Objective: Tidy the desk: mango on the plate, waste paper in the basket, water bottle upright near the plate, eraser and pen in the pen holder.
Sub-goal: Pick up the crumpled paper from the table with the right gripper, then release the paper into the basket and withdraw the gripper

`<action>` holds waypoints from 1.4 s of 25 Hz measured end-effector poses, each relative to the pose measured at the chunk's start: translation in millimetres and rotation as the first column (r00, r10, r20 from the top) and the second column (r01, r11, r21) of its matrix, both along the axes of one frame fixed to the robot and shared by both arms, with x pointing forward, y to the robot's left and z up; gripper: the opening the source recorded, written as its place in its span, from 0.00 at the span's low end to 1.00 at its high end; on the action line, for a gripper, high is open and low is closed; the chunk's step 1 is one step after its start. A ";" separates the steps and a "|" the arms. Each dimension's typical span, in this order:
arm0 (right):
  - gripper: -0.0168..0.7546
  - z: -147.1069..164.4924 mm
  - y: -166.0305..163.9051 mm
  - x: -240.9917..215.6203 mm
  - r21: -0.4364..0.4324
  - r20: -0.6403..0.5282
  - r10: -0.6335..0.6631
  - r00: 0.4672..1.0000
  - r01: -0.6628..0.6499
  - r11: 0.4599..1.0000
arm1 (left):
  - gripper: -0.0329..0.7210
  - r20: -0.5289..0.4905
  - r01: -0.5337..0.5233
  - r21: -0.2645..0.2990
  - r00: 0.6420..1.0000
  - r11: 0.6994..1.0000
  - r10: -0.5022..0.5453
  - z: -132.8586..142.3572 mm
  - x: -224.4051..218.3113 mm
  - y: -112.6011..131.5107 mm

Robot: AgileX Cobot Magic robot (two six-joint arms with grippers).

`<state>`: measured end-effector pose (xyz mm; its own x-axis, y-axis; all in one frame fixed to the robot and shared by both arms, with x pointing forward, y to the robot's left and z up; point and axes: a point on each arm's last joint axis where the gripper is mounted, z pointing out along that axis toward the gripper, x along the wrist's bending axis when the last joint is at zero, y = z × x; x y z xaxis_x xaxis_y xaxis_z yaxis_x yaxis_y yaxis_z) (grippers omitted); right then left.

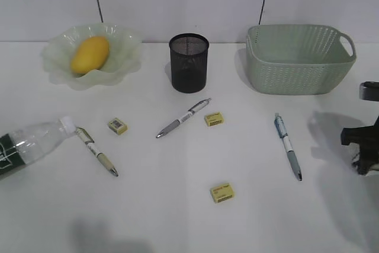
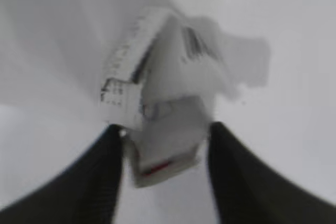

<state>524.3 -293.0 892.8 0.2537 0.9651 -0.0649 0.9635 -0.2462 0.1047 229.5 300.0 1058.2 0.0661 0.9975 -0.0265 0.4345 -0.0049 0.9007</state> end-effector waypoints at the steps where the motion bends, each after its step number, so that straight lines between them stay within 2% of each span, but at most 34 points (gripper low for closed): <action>1: 0.52 0.0 0.0 0.1 0.000 0.001 -0.002 1.000 0.002 1.000 | 0.70 0.000 0.000 0.000 1.000 1.000 0.000 0.0 0.0 0.0; 5: 0.11 0.5 0.3 3.4 0.003 0.035 0.005 0.999 -0.005 1.000 | 0.70 0.000 0.000 0.000 1.000 1.000 0.000 0.0 0.0 0.0; 7: 0.04 0.6 0.5 4.2 0.004 0.044 0.006 0.999 -0.006 1.000 | 0.70 0.000 0.000 0.000 1.000 1.000 0.000 0.0 0.0 0.0; 14: 0.04 1.3 0.5 4.2 0.002 0.045 0.026 0.999 -0.026 1.000 | 0.70 0.000 0.000 0.000 1.000 1.000 0.000 0.0 0.0 0.0; 18: 0.04 12.6 0.4 4.0 0.000 0.076 0.041 0.996 -0.041 0.999 | 0.70 0.000 0.000 0.000 1.000 1.000 0.000 0.0 0.0 0.0; 27: 0.04 68.9 4.7 -1.0 0.039 0.204 0.077 0.976 -0.086 0.995 | 0.70 0.000 0.000 0.000 1.000 1.000 0.000 0.0 0.0 0.0; 35: 0.04 129.8 11.0 26.7 0.083 0.377 0.073 0.923 -0.112 0.990 | 0.70 0.000 0.000 0.000 1.000 1.000 0.000 0.0 0.0 0.0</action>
